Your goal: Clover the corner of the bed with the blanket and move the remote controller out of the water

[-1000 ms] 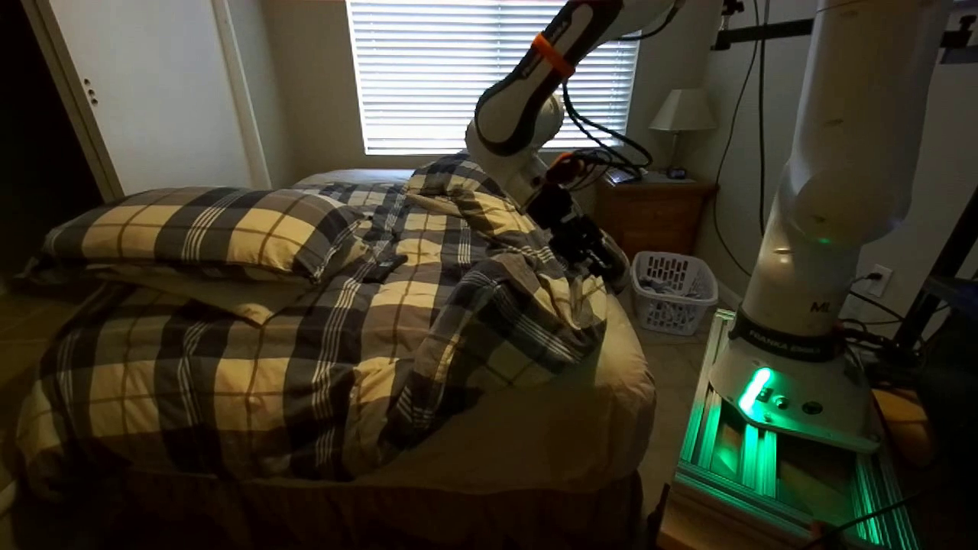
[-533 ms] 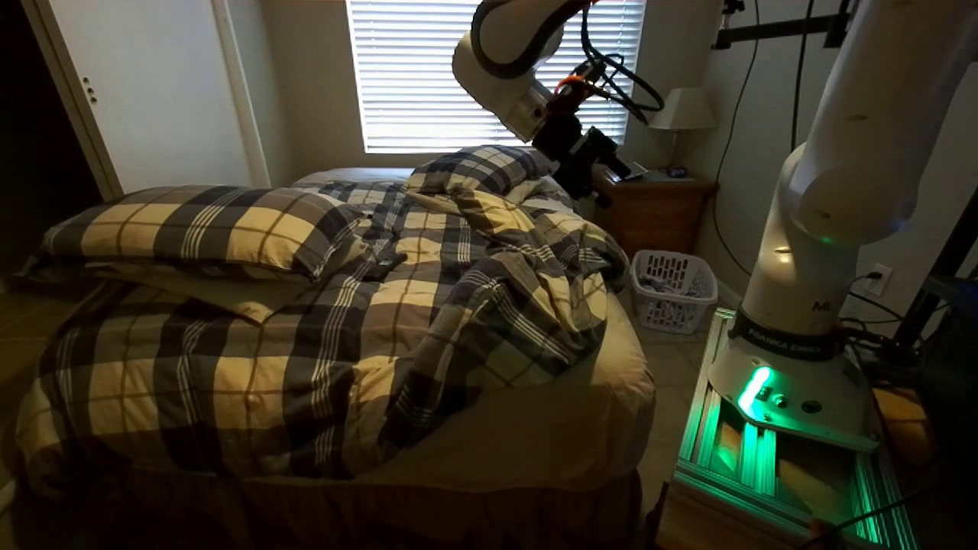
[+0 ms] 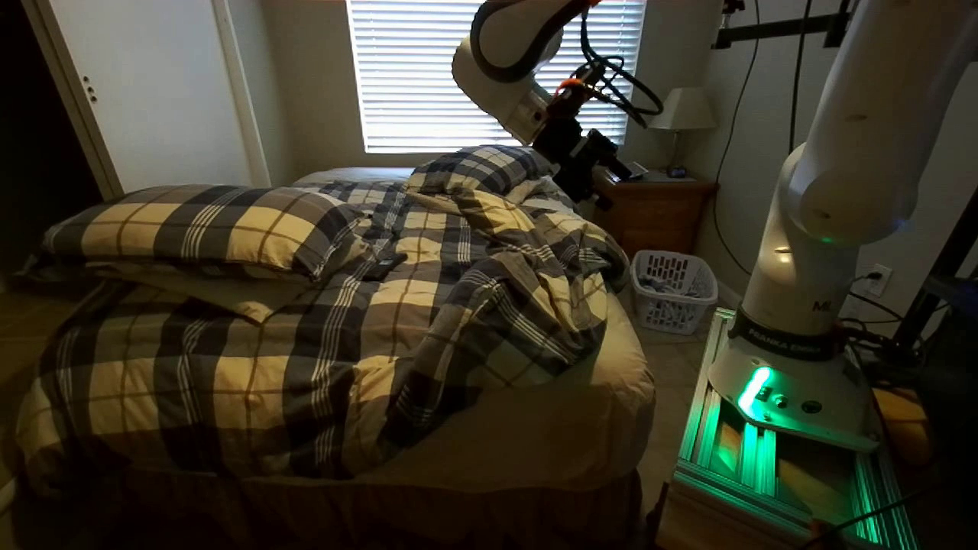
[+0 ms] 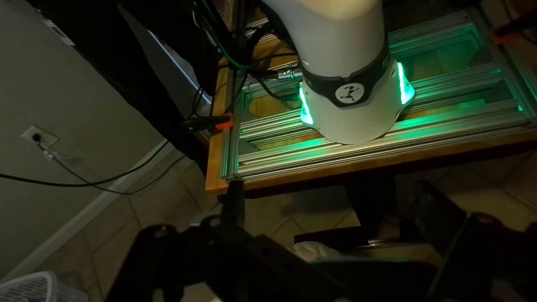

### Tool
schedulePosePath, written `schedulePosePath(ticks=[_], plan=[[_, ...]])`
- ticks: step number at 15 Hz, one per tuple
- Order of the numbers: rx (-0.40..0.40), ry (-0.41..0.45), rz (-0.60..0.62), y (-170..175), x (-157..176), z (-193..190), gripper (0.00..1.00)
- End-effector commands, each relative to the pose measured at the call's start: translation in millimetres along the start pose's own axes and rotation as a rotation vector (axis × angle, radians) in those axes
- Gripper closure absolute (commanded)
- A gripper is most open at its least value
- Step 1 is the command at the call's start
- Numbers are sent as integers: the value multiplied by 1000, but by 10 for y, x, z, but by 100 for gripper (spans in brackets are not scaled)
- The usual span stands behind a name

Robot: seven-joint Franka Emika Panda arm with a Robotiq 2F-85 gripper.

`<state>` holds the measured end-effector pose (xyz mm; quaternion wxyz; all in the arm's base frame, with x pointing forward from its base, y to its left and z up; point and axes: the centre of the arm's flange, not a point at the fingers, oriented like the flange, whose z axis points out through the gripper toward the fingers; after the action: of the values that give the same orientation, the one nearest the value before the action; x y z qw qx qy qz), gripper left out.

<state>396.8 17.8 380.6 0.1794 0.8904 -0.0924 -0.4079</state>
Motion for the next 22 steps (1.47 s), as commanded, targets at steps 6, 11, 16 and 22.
schedulePosePath(ticks=[6,11,16,22], plan=[[-53,380,200,289,123,-320,0],[9,573,167,461,340,-713,0],[7,584,170,866,648,-940,0],[1,580,183,846,629,-838,0]])
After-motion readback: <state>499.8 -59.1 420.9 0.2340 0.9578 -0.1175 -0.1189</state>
